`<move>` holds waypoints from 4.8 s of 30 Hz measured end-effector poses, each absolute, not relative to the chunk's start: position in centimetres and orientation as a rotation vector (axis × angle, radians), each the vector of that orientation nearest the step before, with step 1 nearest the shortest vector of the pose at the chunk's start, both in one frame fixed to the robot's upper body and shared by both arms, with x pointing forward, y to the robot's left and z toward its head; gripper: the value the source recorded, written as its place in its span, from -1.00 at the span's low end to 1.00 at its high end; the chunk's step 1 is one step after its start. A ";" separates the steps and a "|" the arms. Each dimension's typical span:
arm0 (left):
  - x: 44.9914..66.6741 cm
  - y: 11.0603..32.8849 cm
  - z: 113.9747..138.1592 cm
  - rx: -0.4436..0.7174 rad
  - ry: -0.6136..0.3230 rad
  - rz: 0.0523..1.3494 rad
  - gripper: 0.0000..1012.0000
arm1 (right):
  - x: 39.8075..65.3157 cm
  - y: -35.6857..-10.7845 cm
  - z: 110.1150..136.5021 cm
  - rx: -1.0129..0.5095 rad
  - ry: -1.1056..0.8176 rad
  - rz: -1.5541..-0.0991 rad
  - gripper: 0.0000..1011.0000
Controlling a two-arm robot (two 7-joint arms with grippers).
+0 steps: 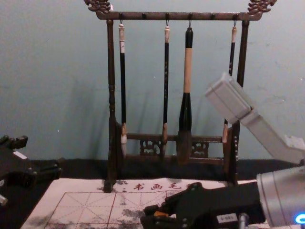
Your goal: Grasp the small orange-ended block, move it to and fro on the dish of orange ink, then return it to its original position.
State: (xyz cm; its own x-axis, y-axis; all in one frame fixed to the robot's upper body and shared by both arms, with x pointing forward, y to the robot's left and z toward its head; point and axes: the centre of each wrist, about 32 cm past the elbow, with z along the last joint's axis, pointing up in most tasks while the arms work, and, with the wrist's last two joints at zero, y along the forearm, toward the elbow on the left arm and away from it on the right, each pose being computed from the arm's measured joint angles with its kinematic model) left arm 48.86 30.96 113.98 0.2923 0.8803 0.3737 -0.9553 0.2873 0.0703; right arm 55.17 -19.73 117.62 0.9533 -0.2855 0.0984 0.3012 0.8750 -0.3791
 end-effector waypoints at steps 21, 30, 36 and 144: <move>48.9 31.0 114.0 0.304 -0.285 1.248 0.98 | 56.6 -19.4 117.5 -0.399 -0.031 -0.345 -0.71; 48.9 31.0 114.0 0.305 -0.285 1.248 0.98 | 56.7 -19.8 117.5 -0.401 -0.033 -0.360 -0.71; 48.9 31.0 114.0 0.304 -0.285 1.248 0.98 | 56.6 -20.0 117.6 -0.400 -0.035 -0.369 -0.71; 48.9 31.0 114.0 0.304 -0.285 1.248 0.98 | 48.7 -24.1 118.1 -0.308 0.174 -0.896 -0.71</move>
State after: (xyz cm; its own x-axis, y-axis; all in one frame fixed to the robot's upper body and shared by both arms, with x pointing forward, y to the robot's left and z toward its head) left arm 48.86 30.96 113.98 0.2923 0.8803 0.3737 -0.9552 0.2874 0.0703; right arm 48.67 -24.14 118.12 0.6148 -0.7884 -0.0206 0.7389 0.5849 -0.3346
